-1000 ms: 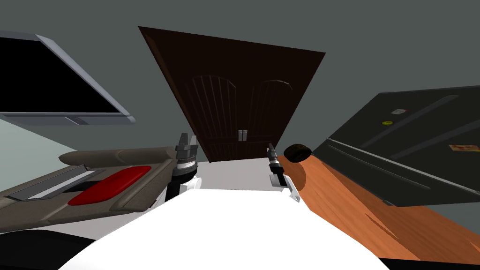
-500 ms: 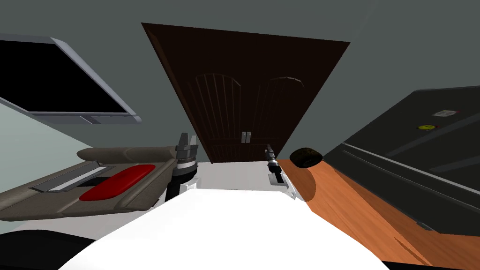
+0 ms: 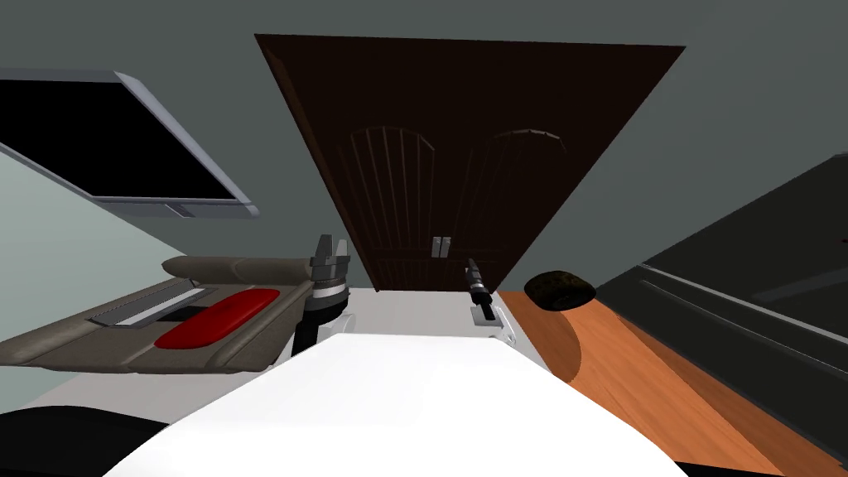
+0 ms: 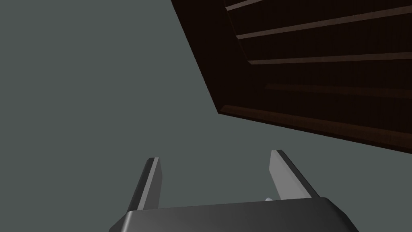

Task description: Pull the door open

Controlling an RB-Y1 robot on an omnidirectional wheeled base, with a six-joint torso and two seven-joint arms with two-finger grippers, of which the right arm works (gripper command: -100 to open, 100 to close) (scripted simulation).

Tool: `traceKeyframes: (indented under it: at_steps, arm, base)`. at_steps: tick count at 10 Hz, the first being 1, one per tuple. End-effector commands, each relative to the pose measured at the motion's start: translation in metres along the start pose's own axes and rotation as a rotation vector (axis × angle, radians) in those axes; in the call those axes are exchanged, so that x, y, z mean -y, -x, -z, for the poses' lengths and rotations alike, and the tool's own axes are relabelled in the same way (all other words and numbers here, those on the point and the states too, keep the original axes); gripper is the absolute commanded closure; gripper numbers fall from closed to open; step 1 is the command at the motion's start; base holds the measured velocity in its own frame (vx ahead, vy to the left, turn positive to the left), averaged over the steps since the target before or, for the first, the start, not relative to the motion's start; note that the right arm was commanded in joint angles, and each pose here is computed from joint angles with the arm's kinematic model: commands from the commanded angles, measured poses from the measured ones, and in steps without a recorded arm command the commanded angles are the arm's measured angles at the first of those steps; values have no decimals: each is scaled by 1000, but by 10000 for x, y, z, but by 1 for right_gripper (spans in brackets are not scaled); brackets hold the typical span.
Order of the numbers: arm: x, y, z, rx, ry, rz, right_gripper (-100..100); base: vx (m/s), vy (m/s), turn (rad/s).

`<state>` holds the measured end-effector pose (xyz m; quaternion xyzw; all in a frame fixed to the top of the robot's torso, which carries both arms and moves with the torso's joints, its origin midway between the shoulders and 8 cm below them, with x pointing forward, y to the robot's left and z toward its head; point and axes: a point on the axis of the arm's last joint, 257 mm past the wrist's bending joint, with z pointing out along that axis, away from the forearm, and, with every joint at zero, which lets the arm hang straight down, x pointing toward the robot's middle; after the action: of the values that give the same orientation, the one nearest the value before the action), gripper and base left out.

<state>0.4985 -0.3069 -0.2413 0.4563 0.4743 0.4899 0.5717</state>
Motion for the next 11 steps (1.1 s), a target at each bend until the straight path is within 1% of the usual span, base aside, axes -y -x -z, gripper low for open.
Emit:
traceKeyframes:
  at_steps: [1, 2, 5, 8, 9, 10, 11]
  arm:
    - [151, -27, -18, 1, -37, -23, -100]
    - [202, -40, -25, 1, -49, -31, -100]
    - [422, -124, -55, 1, -103, -69, -100]
    - [521, -183, -71, 0, -128, -90, -100]
    - [491, -173, -72, 0, -123, -85, -100]
    - [619, 104, 18, 33, -150, -69, -100]
    - [636, 146, 32, 38, -153, -67, -100]
  base:
    - [185, 11, 95]
    - [168, 13, 89]
    - [164, 10, 103]
    - [135, -3, 60]
    - [49, -1, 13]
    - [-21, -4, -60]
    - [-44, -8, -60]
